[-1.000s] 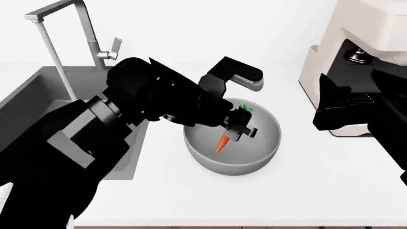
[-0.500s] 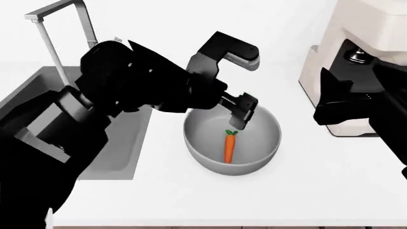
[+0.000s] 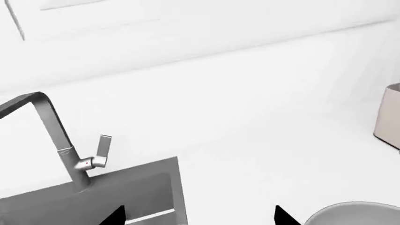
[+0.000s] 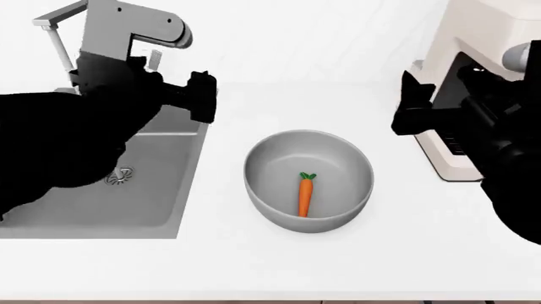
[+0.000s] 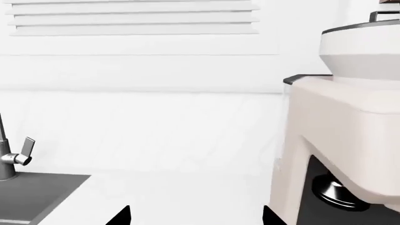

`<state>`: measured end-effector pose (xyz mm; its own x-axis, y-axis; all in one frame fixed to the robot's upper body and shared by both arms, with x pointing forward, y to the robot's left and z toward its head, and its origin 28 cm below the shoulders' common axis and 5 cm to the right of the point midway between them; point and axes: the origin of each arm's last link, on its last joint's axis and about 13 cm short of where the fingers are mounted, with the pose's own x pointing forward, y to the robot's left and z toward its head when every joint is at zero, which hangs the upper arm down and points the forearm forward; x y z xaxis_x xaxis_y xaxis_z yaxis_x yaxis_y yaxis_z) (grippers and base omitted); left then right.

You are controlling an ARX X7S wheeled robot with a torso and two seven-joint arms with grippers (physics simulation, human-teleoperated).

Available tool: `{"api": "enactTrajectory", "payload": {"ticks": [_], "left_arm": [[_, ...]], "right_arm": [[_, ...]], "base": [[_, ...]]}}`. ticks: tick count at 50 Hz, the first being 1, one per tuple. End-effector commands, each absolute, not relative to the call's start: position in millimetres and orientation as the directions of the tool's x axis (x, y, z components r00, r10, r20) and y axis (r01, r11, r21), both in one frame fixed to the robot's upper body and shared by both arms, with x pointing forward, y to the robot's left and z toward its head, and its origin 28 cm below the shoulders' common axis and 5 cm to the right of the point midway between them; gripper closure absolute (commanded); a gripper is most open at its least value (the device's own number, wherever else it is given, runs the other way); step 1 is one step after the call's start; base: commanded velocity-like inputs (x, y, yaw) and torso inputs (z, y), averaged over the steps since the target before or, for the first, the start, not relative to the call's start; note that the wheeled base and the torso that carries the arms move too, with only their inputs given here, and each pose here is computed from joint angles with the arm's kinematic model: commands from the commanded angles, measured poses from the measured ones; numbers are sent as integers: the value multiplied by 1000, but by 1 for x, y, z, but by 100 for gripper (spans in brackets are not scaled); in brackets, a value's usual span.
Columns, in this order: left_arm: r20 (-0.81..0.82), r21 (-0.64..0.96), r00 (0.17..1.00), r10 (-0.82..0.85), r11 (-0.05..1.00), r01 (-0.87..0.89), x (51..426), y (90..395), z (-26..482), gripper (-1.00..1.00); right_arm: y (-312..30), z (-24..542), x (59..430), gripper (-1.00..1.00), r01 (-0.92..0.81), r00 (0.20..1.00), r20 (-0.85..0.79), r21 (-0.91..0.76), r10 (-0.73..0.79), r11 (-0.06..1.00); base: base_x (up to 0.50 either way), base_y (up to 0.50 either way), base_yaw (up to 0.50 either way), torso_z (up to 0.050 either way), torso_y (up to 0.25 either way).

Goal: Pick the eggplants and oranges from the sink and place them in one bowl. Place the carrot in the other bowl. Then turn off the sink faucet.

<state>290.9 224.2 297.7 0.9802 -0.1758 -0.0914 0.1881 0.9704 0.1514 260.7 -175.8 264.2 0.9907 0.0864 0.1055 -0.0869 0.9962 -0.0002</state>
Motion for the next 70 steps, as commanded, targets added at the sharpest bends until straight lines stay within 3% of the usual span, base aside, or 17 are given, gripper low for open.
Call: {"api": "enactTrajectory", "payload": {"ticks": [1,9,58,70], "left_arm": [[46,163,999,23,986,-30,264,249,289,-100],[16,132,1000,23,991,-25,262,249,282,-100],[-20,90,1000,15,996,-13,260,256,275,-100],[-25,91,1000,11,996,-8,261,251,272,-100]], "right_arm": [[-171,251,277,-100,-88,990,108,8,87,996],[-171,251,277,-100,-80,990,117,7,78,997],[-165,251,277,-100,-71,988,135,-2,71,997],[-166,252,276,-100,-60,988,140,-14,61,998]], "base": [[0,0,0,0,0],[0,9,0,0,0],[33,498,0,0,0],[52,172,0,0,0]]}}
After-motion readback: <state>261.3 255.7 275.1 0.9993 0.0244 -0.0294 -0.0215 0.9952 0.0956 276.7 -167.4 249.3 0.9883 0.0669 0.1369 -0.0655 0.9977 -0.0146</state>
